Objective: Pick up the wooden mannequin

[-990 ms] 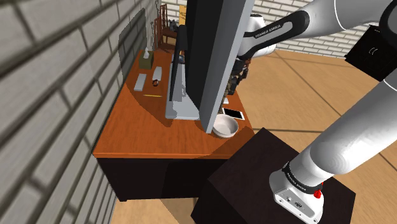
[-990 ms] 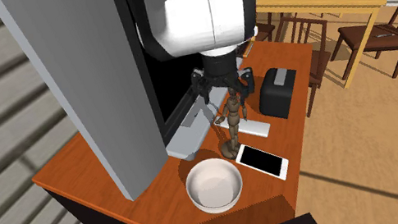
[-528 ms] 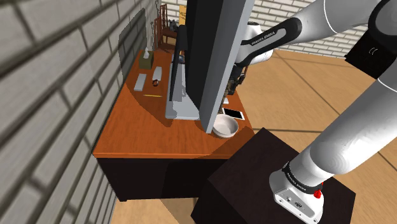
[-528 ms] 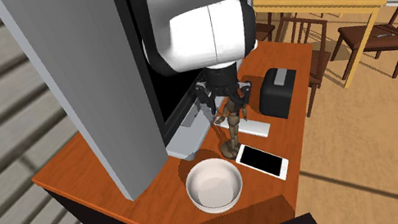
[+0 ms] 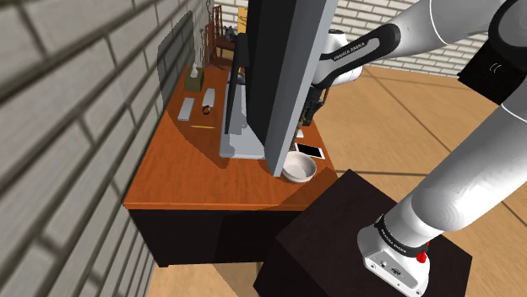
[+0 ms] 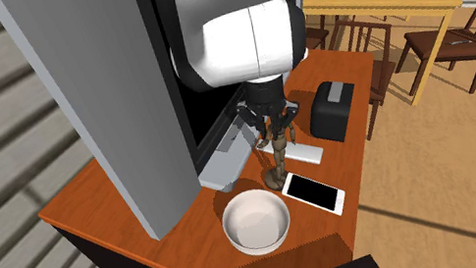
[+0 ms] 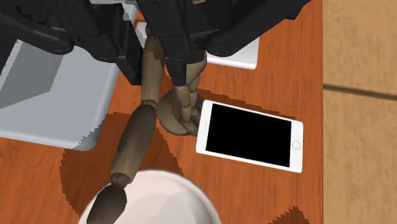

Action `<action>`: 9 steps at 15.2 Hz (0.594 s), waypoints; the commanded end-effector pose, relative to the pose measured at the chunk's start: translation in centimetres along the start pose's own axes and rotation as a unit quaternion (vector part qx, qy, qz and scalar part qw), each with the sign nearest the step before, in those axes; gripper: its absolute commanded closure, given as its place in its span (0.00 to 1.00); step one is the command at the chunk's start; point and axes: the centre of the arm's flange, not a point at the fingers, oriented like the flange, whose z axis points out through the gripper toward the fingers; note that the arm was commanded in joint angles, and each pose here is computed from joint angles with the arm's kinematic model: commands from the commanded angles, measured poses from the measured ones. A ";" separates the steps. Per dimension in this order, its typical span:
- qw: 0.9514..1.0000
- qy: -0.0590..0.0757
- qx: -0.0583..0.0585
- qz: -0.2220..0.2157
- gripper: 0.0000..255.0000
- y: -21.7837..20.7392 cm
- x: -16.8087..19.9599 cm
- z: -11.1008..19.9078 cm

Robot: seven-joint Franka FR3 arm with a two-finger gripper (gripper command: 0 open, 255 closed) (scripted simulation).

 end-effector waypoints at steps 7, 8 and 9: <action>1.000 -0.001 0.000 0.000 1.00 0.1 0.3 -3.2; 1.000 -0.001 0.000 0.000 1.00 0.2 0.3 -3.8; 1.000 -0.001 0.000 0.000 1.00 0.2 0.4 -4.3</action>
